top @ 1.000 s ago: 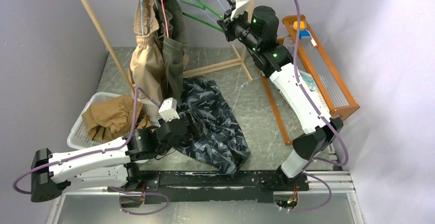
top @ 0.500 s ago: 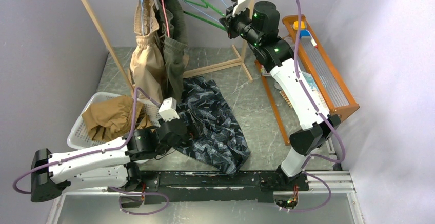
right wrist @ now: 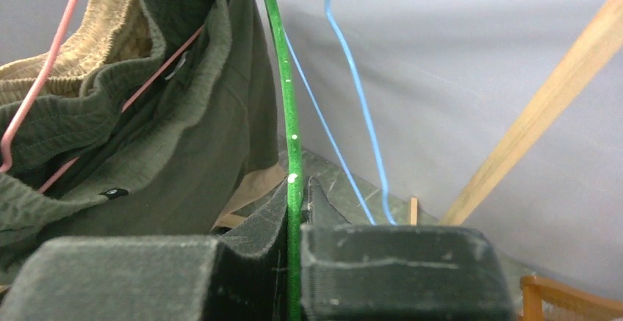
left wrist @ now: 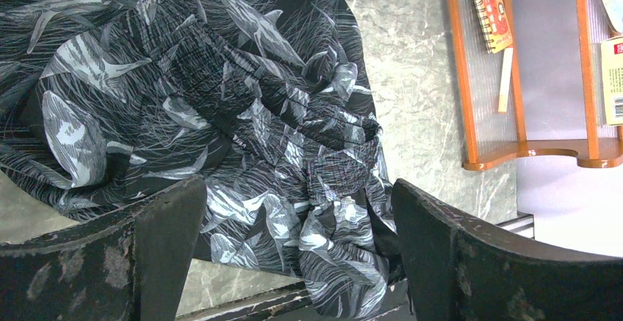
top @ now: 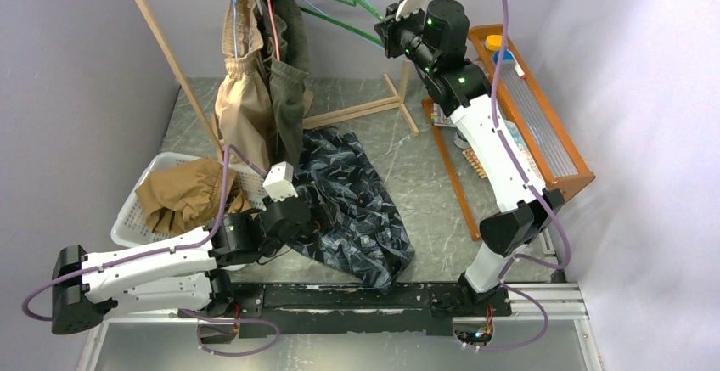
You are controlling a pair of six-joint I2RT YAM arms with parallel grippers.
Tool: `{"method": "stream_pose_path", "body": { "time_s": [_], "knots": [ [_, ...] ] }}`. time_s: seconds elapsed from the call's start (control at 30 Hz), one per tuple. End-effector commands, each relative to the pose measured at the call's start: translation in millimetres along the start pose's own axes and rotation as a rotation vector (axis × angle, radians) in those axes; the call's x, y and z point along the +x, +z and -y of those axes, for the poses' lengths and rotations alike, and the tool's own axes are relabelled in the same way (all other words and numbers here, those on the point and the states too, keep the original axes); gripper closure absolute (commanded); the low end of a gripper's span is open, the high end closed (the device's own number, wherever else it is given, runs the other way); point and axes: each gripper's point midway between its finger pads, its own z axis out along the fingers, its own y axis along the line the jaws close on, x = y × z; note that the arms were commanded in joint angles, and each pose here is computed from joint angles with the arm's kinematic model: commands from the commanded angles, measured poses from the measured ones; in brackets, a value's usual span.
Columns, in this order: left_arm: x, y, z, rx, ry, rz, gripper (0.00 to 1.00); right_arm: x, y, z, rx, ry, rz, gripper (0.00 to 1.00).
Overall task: Remove the shorts from the hanger
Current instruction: Place the hanger on the clothes rod.
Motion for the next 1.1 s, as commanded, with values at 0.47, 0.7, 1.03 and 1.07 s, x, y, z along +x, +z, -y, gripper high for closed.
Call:
{"method": "stream_pose_path", "body": {
  "time_s": [0.47, 0.7, 1.03, 1.07],
  "knots": [
    [-4.5, -2.7, 2.4, 0.007, -0.013, 0.01, 0.01, 31.9, -26.2, 13.4, 0.127, 0.226, 0.065, 0.84],
    [-2.5, -3.9, 0.2, 0.004, -0.006, -0.002, 0.01, 25.8, -44.3, 6.5, 0.102, 0.252, 0.076, 0.46],
    [11.4, -5.5, -23.8, -0.053, 0.008, -0.045, 0.01, 38.5, -91.7, -16.0, 0.012, 0.262, 0.04, 0.3],
    [12.0, -6.3, -26.6, -0.059, 0.009, -0.047, 0.01, 43.4, -97.5, -18.7, 0.004, 0.266, 0.026, 0.3]
  ]
}}
